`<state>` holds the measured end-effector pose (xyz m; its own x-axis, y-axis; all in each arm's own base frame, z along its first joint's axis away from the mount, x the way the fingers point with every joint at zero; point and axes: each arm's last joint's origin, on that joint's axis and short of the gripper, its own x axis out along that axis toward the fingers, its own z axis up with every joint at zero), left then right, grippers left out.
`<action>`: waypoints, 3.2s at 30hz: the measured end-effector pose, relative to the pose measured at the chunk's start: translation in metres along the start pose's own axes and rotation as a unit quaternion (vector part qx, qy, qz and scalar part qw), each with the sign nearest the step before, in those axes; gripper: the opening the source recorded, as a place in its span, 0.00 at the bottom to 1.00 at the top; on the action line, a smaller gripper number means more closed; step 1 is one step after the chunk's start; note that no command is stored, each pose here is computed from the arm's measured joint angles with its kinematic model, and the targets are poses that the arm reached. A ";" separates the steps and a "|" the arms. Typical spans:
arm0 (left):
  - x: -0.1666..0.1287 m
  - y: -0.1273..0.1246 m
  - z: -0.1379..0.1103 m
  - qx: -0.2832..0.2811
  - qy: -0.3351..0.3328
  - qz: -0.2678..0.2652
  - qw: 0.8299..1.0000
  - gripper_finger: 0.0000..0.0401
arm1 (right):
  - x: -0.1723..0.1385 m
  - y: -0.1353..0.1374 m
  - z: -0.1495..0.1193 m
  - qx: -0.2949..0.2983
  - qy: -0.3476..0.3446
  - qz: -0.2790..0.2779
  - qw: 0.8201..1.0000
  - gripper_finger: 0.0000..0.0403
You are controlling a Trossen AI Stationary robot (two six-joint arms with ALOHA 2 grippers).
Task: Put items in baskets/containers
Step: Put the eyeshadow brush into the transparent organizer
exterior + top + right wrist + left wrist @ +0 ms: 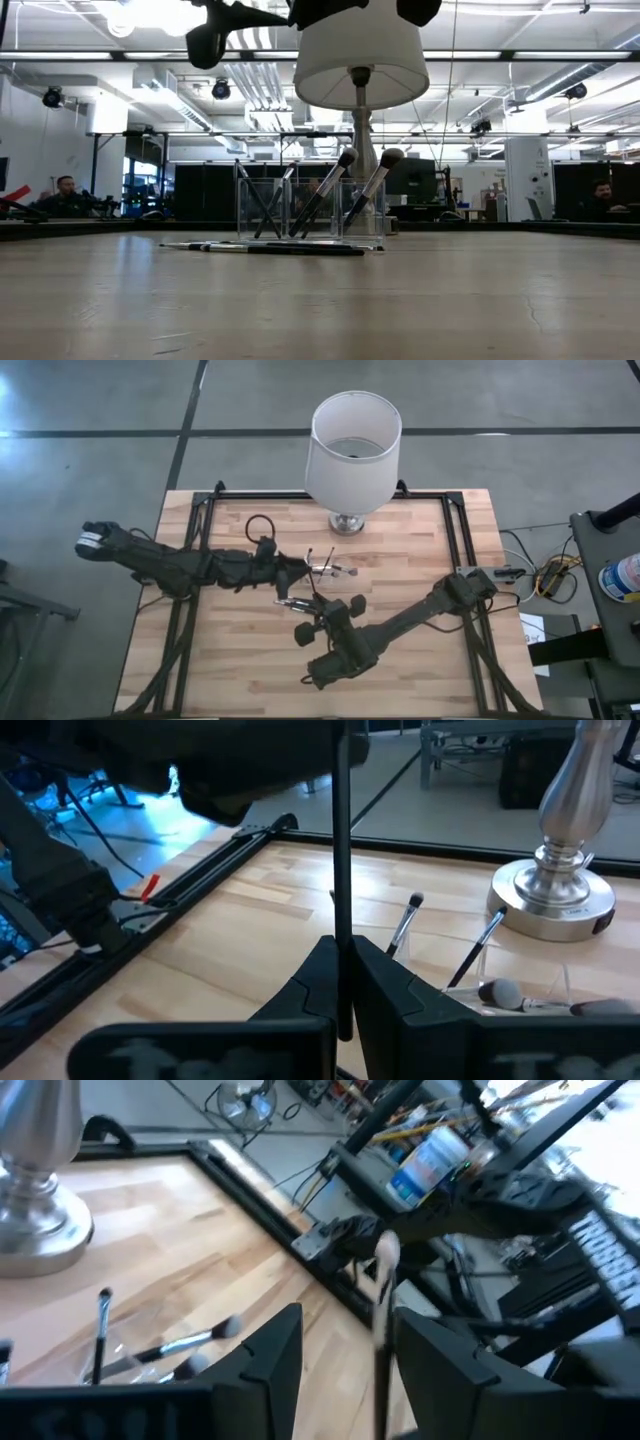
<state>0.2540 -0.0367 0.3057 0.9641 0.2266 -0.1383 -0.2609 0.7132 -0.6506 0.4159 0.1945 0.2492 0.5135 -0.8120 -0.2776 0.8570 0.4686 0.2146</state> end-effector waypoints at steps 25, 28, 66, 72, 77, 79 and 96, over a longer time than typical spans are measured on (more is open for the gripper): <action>0.003 -0.001 0.002 -0.012 -0.015 -0.008 1.000 0.15 | 0.005 -0.001 0.000 -0.022 0.012 -0.005 1.000 0.03; 0.002 0.000 0.000 -0.010 -0.007 -0.001 1.000 0.15 | 0.006 -0.001 0.000 -0.022 0.013 -0.006 1.000 0.03; 0.012 0.039 0.014 0.161 -0.014 0.157 0.974 0.02 | -0.009 -0.045 0.017 -0.167 0.211 -0.060 0.961 0.41; 0.024 0.065 0.007 0.194 0.003 0.201 0.960 0.02 | -0.020 -0.082 0.025 -0.119 0.219 -0.078 0.965 0.35; 0.033 0.071 -0.005 0.199 0.000 0.189 0.962 0.02 | -0.018 -0.114 0.031 -0.068 0.217 -0.104 0.968 0.31; 0.035 0.077 -0.013 0.205 0.012 0.197 0.959 0.02 | -0.019 -0.122 0.032 -0.058 0.227 -0.104 0.967 0.29; 0.054 0.094 -0.054 0.202 0.072 0.223 0.951 0.14 | -0.014 -0.106 0.012 -0.050 0.272 -0.002 0.961 0.31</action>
<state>0.2840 0.0068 0.1966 0.7429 0.4932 -0.4526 -0.6142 0.7710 -0.1681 0.3172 0.1522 0.2416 0.4341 -0.5249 -0.7321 0.8449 0.5193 0.1287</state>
